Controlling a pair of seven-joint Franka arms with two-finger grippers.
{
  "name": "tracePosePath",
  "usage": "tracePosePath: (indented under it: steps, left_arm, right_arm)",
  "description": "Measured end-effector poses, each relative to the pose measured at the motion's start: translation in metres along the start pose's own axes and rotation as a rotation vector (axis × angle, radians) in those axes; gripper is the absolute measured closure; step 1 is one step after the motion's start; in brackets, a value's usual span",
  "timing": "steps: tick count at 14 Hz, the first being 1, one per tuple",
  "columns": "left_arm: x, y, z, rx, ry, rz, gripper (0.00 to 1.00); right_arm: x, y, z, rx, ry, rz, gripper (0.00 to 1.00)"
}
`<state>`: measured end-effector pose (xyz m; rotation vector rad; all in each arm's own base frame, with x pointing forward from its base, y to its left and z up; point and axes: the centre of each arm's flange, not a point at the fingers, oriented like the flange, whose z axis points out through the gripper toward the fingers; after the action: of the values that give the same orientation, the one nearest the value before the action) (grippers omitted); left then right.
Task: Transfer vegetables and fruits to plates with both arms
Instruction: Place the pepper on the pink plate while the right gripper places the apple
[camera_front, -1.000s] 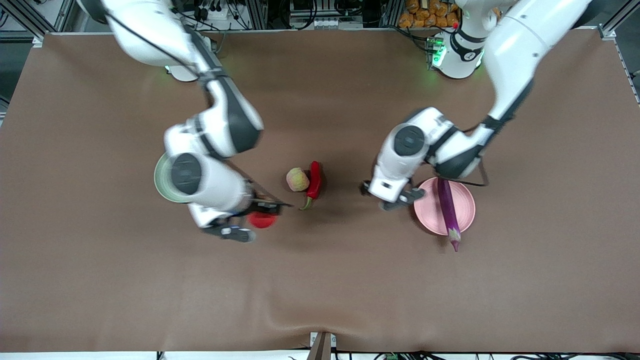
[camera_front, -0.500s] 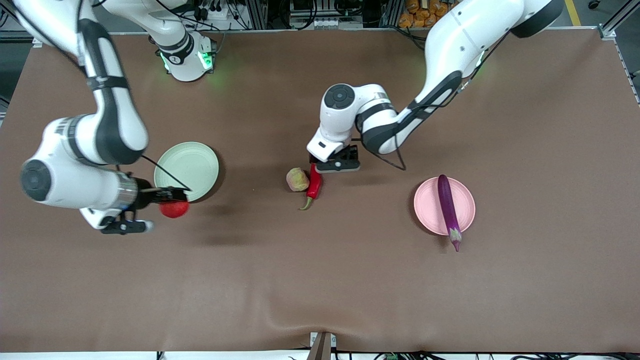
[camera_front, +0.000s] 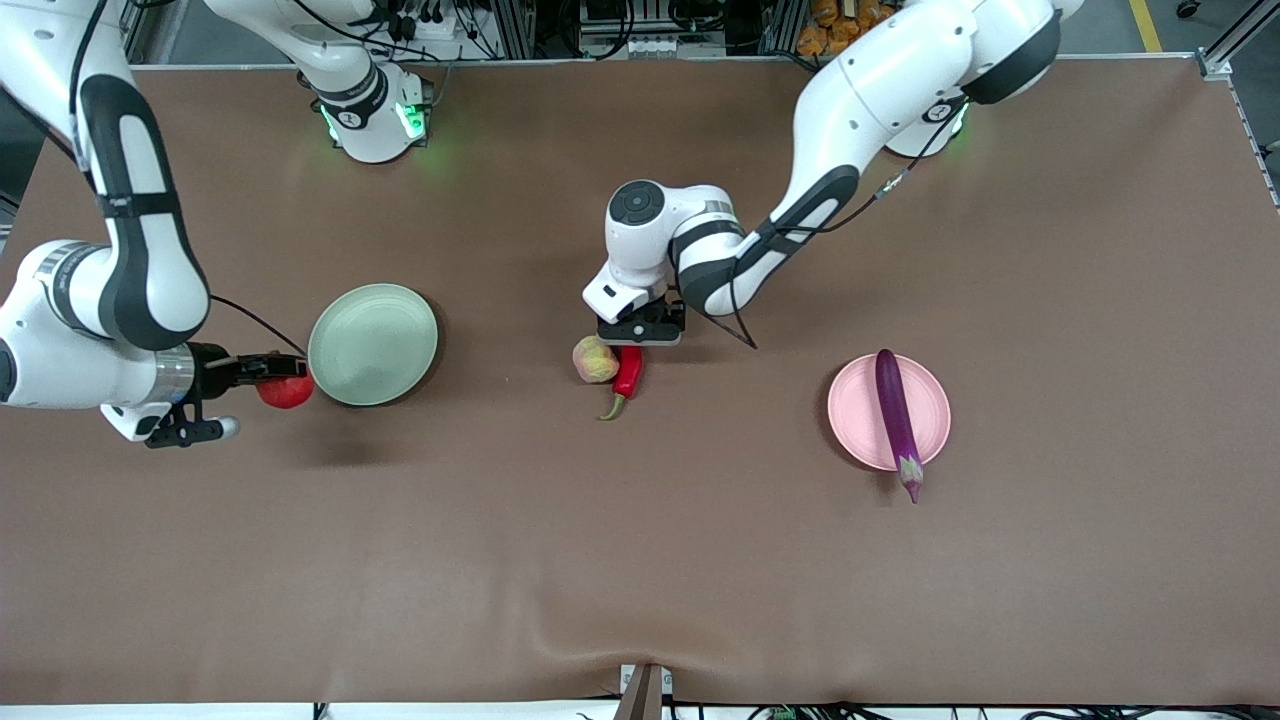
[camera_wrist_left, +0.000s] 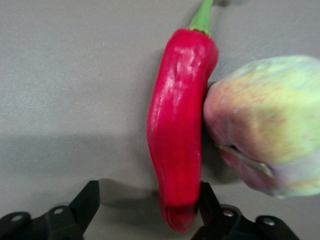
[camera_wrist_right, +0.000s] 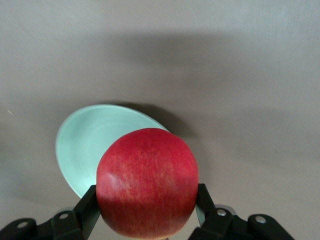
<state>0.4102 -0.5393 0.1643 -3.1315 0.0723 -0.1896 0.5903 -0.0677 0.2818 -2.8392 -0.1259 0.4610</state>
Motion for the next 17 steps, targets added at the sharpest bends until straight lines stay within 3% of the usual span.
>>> tracePosePath:
  steps: [5, 7, 9, 10, 12, 14, 17]
  left_arm:
    - [0.035, -0.019, -0.011, -0.005, 0.029, -0.054, 0.70]
    - [0.070, -0.051, -0.022, -0.011, 0.040, -0.120, 0.70]
    - [0.108, -0.092, -0.039, -0.010, 0.051, -0.189, 0.71]
    - [0.125, -0.115, -0.048, 0.005, 0.056, -0.227, 0.71]
    - [0.154, -0.163, -0.064, 0.065, 0.055, -0.299, 0.71]
    - [0.176, -0.213, -0.072, 0.132, 0.036, -0.341, 0.71]
    - [0.192, -0.285, -0.058, 0.193, -0.018, -0.372, 0.71]
  right_arm:
    - [0.005, 0.002, 0.068, 0.025, -0.121, 0.001, 0.19]
    - [0.006, 0.003, 0.085, 0.034, -0.155, 0.003, 0.19]
    - [0.004, 0.002, 0.092, 0.049, -0.189, 0.006, 0.06]
    - [0.002, 0.001, 0.092, 0.059, -0.204, 0.006, 0.00]
    - [0.002, -0.006, 0.082, 0.096, -0.223, 0.006, 0.00]
    - [0.011, -0.026, 0.057, 0.128, -0.214, -0.019, 0.00]
    - [0.032, -0.093, 0.024, 0.153, -0.156, -0.039, 0.00]
